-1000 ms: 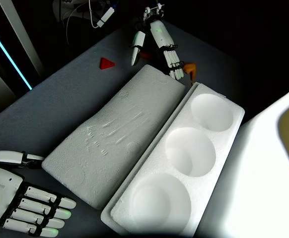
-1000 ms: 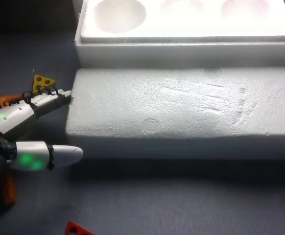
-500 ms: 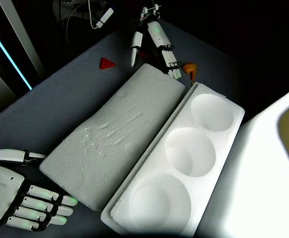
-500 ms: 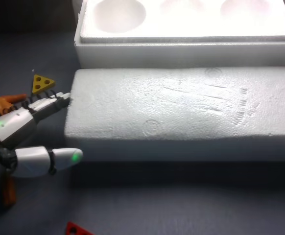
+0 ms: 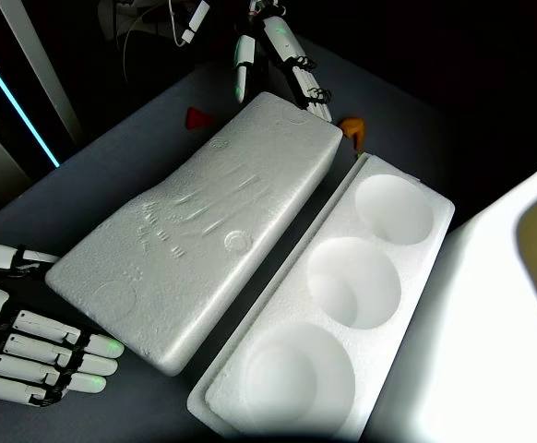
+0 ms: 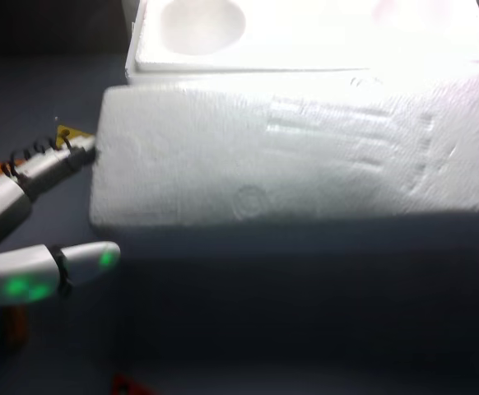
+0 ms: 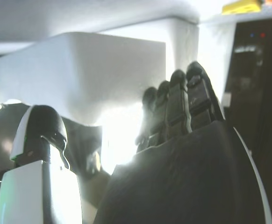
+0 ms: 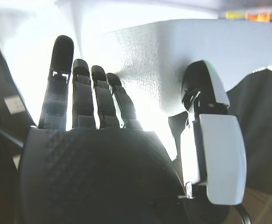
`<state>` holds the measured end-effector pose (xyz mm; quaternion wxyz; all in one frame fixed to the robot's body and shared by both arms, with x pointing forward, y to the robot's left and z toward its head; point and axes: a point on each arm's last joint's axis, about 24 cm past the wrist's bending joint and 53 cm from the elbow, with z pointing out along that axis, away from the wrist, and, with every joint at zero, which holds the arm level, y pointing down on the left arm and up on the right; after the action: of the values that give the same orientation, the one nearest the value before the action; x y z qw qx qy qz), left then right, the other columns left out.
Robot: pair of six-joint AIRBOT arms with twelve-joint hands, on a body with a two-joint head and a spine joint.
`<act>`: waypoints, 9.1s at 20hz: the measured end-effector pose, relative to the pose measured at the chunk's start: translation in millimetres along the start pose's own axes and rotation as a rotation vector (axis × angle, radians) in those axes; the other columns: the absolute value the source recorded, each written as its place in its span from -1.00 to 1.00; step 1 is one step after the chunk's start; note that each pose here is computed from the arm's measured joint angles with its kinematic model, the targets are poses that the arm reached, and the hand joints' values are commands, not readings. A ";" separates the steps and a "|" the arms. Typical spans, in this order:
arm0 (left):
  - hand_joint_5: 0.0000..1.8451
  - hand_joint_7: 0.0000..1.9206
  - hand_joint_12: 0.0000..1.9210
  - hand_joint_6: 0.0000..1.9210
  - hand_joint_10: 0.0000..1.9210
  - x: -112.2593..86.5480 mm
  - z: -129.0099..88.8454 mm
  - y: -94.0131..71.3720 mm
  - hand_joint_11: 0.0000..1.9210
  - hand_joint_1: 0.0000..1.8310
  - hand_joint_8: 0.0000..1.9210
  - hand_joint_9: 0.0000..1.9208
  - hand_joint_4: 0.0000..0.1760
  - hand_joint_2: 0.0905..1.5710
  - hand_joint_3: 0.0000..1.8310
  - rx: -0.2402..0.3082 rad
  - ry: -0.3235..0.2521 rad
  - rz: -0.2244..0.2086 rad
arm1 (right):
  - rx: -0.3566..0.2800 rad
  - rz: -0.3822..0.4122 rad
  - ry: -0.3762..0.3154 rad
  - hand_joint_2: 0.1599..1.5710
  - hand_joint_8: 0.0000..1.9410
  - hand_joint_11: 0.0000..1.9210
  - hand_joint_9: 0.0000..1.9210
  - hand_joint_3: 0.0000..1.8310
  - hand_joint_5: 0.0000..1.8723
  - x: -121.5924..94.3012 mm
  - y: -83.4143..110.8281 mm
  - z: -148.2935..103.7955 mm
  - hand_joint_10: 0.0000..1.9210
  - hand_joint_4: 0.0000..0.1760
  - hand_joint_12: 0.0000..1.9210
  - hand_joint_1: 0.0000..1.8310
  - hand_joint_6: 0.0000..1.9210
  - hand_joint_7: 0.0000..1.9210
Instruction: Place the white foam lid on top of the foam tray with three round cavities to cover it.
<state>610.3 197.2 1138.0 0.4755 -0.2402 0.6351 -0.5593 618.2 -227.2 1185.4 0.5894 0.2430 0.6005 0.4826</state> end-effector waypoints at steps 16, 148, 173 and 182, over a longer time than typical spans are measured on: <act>-0.82 -0.99 -1.00 -0.99 -1.00 -46.0 44.3 -69.8 -1.00 -0.31 -1.00 -1.00 -1.00 0.39 -1.00 0.203 -0.079 0.055 | -0.152 -0.054 -0.131 0.44 -0.96 -1.00 -1.00 -1.00 -0.91 -56.8 47.0 31.0 0.01 -1.00 0.91 -0.61 -0.95 -0.67; -0.99 -1.00 -0.04 -1.00 -1.00 -75.2 162.4 -22.6 -1.00 -0.43 -1.00 -1.00 -0.51 0.33 -1.00 0.025 -0.121 0.035 | 0.036 -0.073 -0.099 0.60 -1.00 -1.00 -1.00 -1.00 -1.00 -91.9 11.7 141.2 -1.00 -1.00 -0.67 -0.54 -1.00 -1.00; -0.98 -1.00 -0.42 -1.00 -1.00 -66.9 136.8 13.4 -1.00 -0.38 -1.00 -1.00 -0.77 0.36 -1.00 -0.072 -0.087 0.058 | 0.127 -0.097 -0.103 0.46 -1.00 -1.00 -1.00 -0.99 -1.00 -95.6 -20.1 111.5 -1.00 -1.00 -1.00 -0.35 -1.00 -1.00; -0.96 -1.00 -0.40 -1.00 -1.00 -76.8 116.9 -8.1 -1.00 -0.35 -1.00 -1.00 -0.93 0.36 -1.00 0.013 -0.116 0.079 | 0.056 -0.144 -0.132 0.46 -1.00 -1.00 -1.00 -1.00 -1.00 -103.3 3.1 97.2 -1.00 -1.00 -1.00 -0.42 -1.00 -1.00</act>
<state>743.7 203.1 1180.5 0.5349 -0.2439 0.6118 -0.5293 728.3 -286.3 1252.6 0.6538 0.2469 0.5894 0.4052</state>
